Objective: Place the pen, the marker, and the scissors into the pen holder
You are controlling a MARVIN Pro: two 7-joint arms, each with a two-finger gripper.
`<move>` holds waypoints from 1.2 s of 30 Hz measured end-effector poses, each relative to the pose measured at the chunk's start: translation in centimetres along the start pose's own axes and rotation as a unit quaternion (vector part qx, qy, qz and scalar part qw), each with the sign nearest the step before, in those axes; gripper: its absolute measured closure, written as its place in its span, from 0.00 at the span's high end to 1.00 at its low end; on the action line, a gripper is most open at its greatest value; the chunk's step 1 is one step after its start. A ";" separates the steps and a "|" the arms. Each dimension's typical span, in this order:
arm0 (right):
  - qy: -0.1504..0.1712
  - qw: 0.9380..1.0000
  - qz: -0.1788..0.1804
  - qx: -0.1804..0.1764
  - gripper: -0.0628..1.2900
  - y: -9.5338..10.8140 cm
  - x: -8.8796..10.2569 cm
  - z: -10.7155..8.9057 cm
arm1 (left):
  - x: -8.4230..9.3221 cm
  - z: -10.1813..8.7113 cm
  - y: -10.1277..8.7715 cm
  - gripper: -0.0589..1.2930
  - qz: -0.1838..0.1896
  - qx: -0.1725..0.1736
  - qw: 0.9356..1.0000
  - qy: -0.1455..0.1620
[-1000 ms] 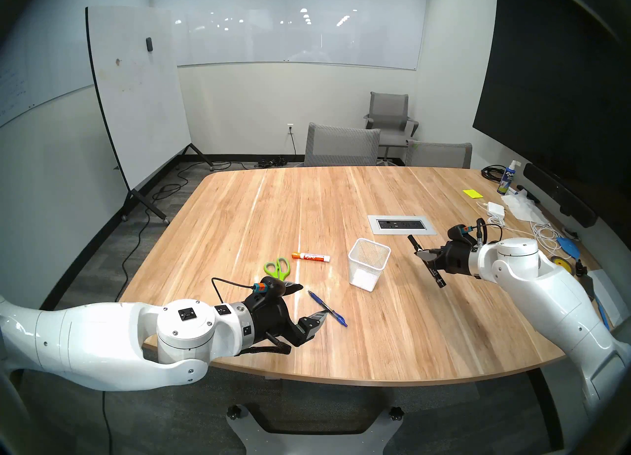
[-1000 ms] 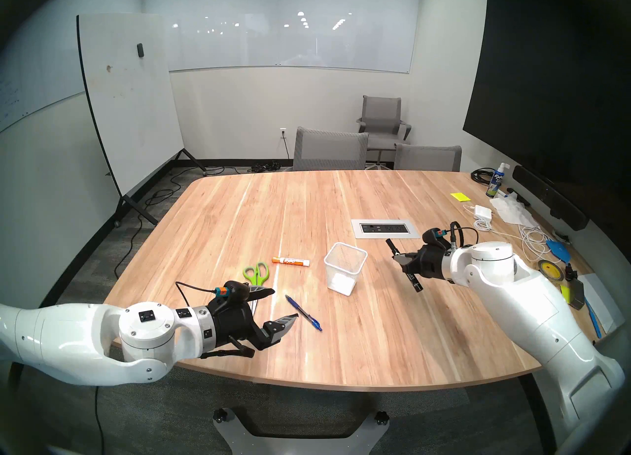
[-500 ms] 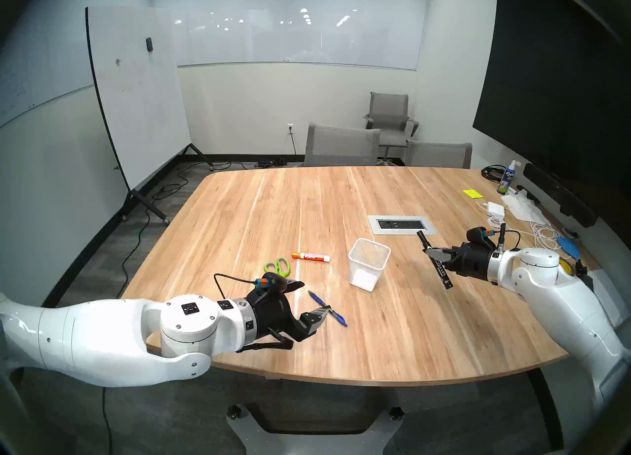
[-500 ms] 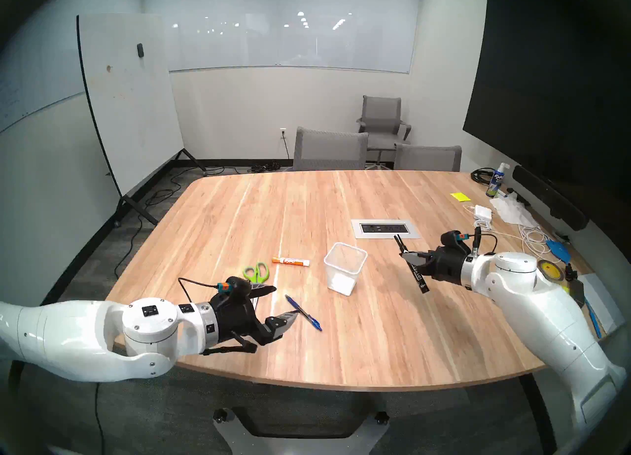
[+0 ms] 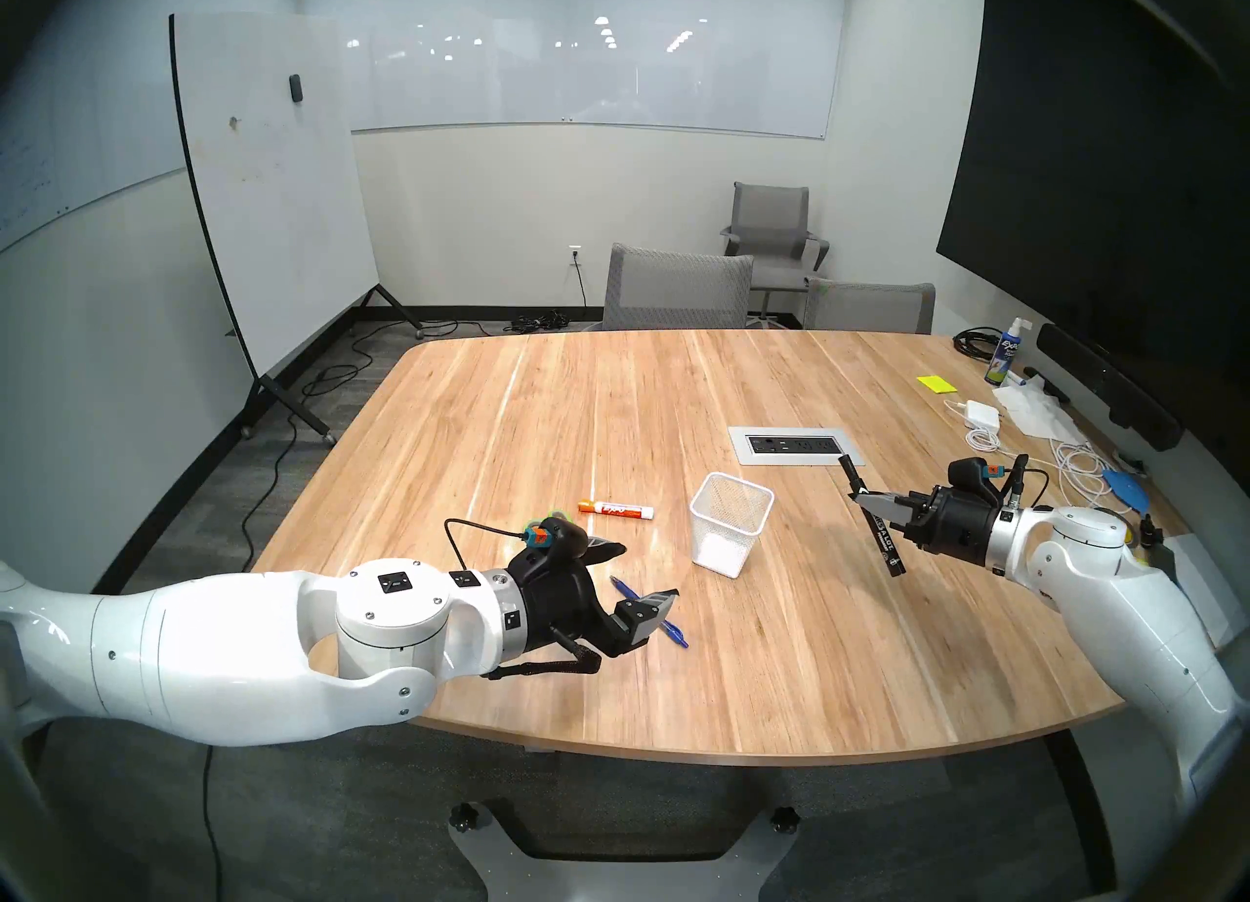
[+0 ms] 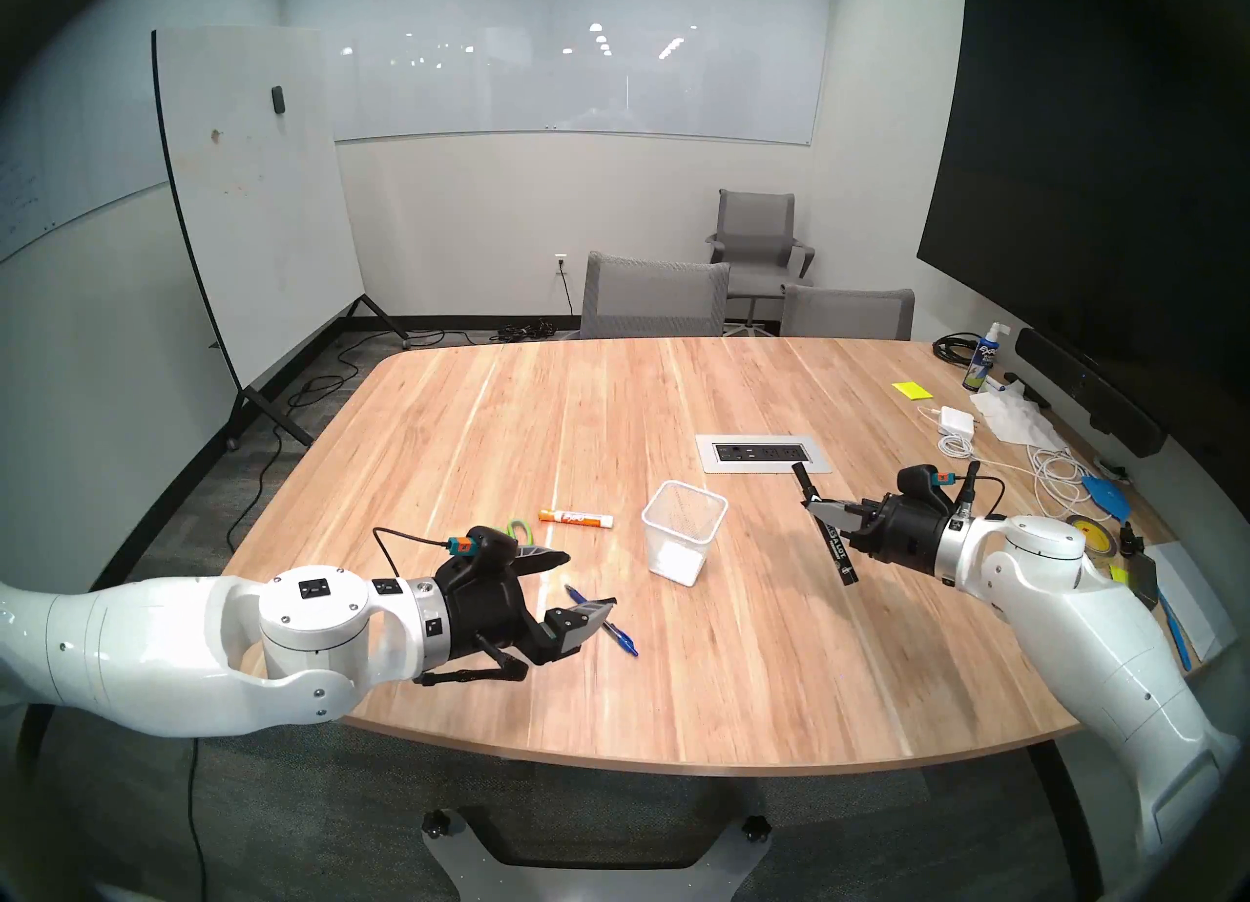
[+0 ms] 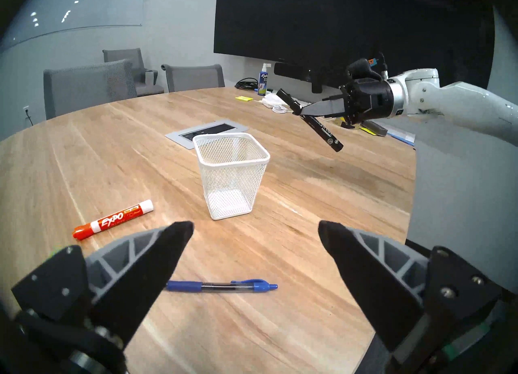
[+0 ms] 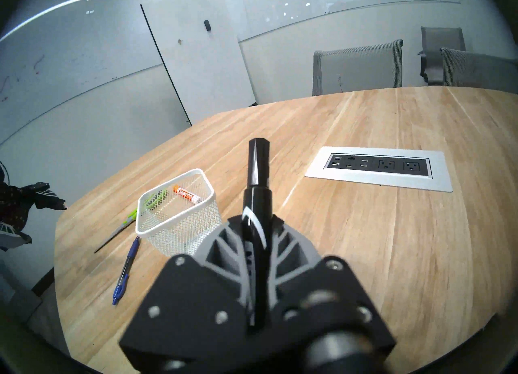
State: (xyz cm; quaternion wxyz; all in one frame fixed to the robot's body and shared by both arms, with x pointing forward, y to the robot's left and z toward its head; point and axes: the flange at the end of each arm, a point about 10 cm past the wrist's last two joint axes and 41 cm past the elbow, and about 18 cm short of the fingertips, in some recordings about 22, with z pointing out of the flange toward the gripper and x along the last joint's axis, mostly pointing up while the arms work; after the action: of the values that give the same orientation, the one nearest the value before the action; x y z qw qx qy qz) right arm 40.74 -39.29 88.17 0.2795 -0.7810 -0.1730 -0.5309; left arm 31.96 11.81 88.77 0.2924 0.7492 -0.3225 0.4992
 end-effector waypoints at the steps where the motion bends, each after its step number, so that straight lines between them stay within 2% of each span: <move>1: 0.002 1.000 0.000 0.003 0.10 0.0 0.0 -0.1 | 0.2 0.1 0.1 0.94 -0.001 -0.002 1.000 0.002; 9: 0.020 0.999 -0.004 0.033 0.10 0.0 0.1 -0.6 | 2.0 1.0 0.2 0.94 -0.004 -0.014 1.000 0.014; 26: 0.049 0.995 -0.016 0.083 0.10 -0.4 0.2 -1.7 | 3.3 3.9 -2.6 0.94 -0.021 -0.008 1.000 0.013; 36: 0.057 0.993 -0.022 0.104 0.10 -1.3 -0.5 -2.0 | 4.9 5.4 -2.1 0.94 -0.032 -0.008 0.999 0.034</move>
State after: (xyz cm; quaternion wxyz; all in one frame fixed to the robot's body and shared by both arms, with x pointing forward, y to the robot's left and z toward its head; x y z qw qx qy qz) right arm 38.36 -39.52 88.59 0.3565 -0.7124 -0.2282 -0.5598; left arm 38.00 8.09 91.32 0.3246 0.7397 -0.2919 0.5121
